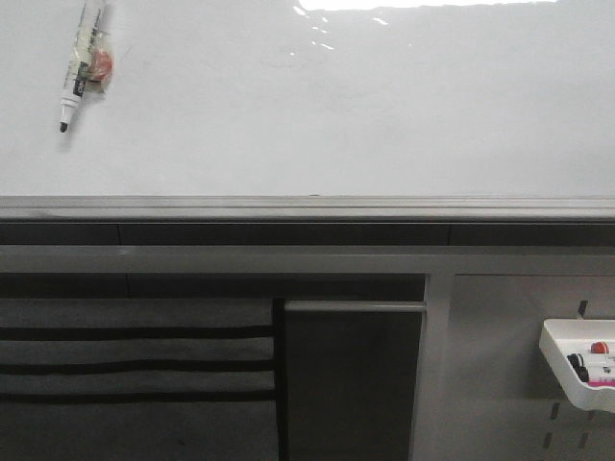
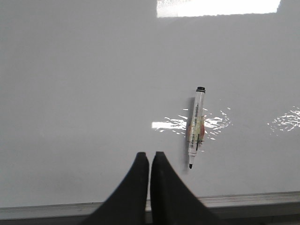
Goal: Write number 3 on whiteboard
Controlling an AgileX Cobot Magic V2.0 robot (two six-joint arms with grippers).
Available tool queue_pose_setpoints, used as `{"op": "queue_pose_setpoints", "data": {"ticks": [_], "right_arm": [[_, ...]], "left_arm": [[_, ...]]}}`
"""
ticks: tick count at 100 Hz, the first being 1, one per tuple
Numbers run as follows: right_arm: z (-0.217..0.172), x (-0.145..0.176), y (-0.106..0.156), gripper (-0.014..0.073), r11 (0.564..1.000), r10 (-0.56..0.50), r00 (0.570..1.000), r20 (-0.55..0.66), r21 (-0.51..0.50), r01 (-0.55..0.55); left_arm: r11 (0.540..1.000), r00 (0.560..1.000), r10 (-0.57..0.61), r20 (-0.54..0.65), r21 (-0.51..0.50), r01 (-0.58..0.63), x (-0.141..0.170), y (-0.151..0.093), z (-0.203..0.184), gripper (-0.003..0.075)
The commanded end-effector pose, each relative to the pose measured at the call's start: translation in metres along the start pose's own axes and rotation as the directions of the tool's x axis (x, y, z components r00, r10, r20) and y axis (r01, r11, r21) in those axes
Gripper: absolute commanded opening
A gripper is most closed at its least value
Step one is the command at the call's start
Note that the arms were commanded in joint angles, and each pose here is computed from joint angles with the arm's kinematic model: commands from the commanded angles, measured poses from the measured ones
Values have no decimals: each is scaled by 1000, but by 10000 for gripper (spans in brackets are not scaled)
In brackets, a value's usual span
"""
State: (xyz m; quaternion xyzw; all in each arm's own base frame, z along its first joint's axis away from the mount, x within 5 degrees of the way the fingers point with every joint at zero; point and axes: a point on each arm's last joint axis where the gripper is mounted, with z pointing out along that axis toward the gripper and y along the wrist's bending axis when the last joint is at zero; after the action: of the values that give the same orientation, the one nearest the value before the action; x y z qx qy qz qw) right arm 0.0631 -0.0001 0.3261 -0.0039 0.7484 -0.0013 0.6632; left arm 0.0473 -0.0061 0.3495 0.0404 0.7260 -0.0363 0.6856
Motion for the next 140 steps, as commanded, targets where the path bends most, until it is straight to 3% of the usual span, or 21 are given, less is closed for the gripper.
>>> {"op": "queue_pose_setpoints", "data": {"ticks": [1,13,19,24,35,41,46,95,112,123,140], "right_arm": [[-1,-18,0,-74,1000,-12,995,98,6,12],[-1,-17,0,-62,1000,-10,995,96,5,10],[-1,-17,0,8,1000,-10,995,96,5,10],[-1,-17,0,126,1000,-10,995,96,5,10],[-1,-17,-1,415,1000,-18,995,96,9,17],[-1,-17,-1,505,1000,-18,995,96,9,17],[-1,-17,-1,560,1000,-18,995,96,9,17],[-1,-18,0,572,1000,-3,995,100,2,3],[0,-17,1,572,1000,18,996,92,-7,-17],[3,-14,2,572,999,43,999,22,-20,-43],[14,-17,16,572,983,24,993,-115,-177,-45]], "left_arm": [[1000,996,-5,87,-5,5,-16,0,0,-18],[1000,995,-4,98,-5,5,-17,0,0,-17],[1000,993,-4,115,-6,5,-19,0,-1,10],[1000,993,8,122,-13,-7,-19,1,-1,81],[998,991,62,122,-40,-58,-20,3,-1,344],[997,990,66,126,-42,-61,-20,3,-1,463],[998,990,62,129,-40,-58,-20,3,-1,510],[998,991,51,126,-34,-47,-18,2,1,514],[999,997,43,66,-28,-41,-3,2,11,514],[998,998,65,7,-22,-65,-1,2,25,514],[996,992,81,-96,51,-76,2,-4,58,514]]}}
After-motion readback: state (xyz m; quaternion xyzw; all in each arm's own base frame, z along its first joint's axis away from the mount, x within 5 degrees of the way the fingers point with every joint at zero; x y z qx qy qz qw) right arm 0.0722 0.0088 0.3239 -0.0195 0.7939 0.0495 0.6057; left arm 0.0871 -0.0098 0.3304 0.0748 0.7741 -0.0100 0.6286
